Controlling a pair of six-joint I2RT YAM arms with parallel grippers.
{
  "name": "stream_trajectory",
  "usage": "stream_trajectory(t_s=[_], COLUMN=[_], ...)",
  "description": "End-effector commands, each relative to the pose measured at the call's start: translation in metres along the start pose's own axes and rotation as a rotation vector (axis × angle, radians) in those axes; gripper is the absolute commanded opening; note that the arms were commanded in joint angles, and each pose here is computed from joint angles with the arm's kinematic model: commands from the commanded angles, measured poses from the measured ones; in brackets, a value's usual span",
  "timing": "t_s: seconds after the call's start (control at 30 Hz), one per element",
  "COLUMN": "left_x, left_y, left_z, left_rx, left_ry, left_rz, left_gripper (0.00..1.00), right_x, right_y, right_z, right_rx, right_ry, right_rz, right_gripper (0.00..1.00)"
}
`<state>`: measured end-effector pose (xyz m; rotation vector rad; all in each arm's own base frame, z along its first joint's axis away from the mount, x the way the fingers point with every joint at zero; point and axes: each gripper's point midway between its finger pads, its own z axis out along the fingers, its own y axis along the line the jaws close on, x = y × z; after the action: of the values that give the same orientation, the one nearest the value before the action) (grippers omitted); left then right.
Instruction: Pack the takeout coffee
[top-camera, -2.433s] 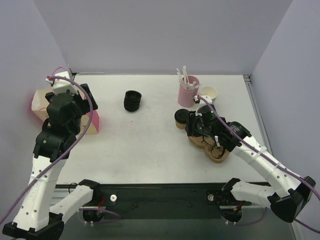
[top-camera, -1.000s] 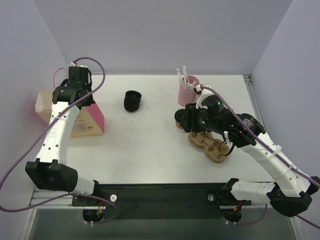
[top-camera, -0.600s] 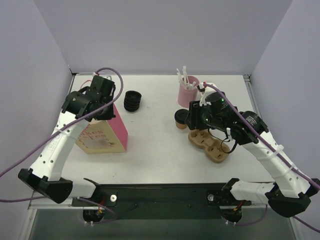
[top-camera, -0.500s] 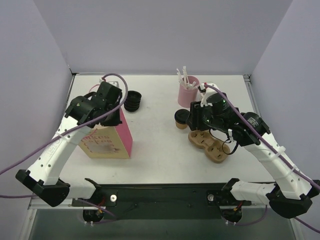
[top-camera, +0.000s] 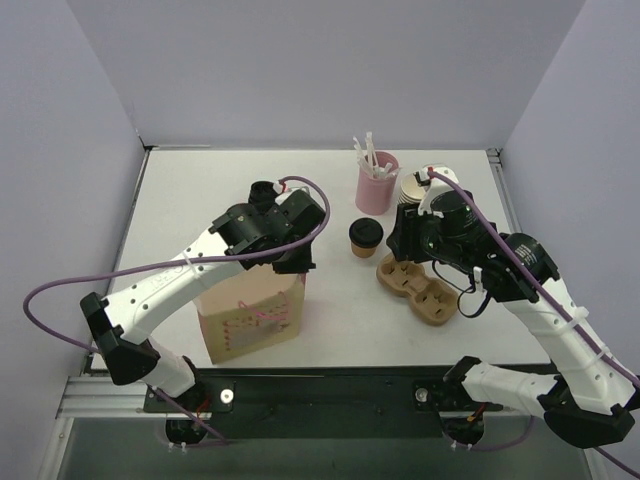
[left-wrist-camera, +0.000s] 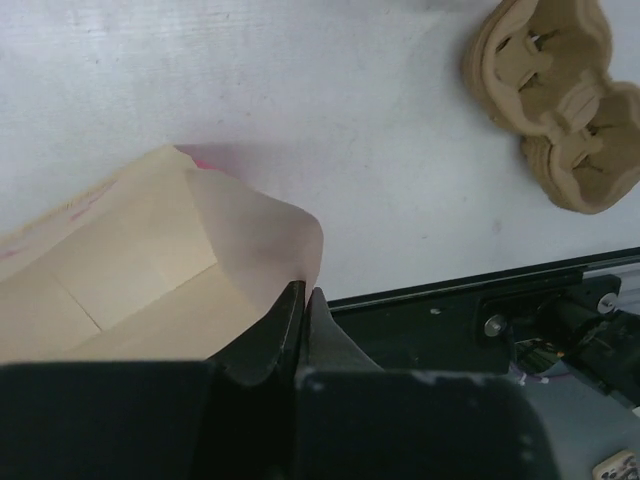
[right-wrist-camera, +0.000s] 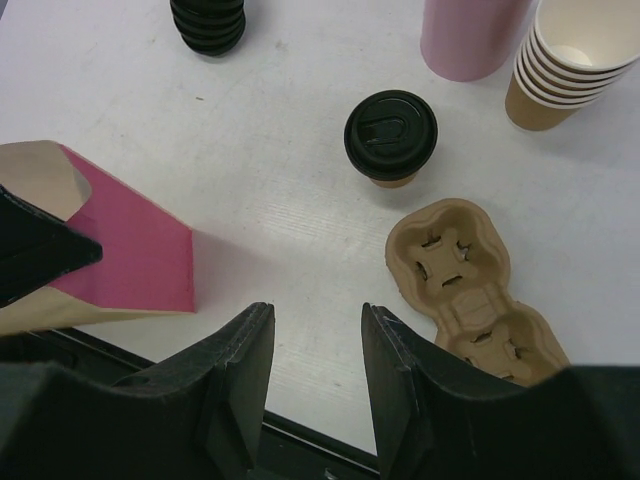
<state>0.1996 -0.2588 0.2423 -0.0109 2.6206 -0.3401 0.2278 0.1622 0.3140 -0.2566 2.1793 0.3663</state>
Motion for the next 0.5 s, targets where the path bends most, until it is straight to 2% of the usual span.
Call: stream_trajectory(t_s=[0.0,0.2,0.47], left_x=[-0.041,-0.055,-0.047], left_y=[-0.034,-0.049,-0.074], left_z=[-0.010,-0.016,-0.005], left_rx=[0.070,0.159,0.314], left_ry=[-0.136,-0.199,-0.196], left_rz=[-0.108,-0.051,0.102], left_gripper=[0.00,0.00,0.00], right_x=[-0.001,0.002,-0.004], right_y=[-0.013,-0.019,-0.019], right_z=[-0.004,-0.003,0.000], right_rx=[0.047,0.080,0.098], right_ry=[-0.017,-0.019,-0.024], right_rz=[0.016,0.045,0.075], right_gripper=[0.40,0.40,0.40])
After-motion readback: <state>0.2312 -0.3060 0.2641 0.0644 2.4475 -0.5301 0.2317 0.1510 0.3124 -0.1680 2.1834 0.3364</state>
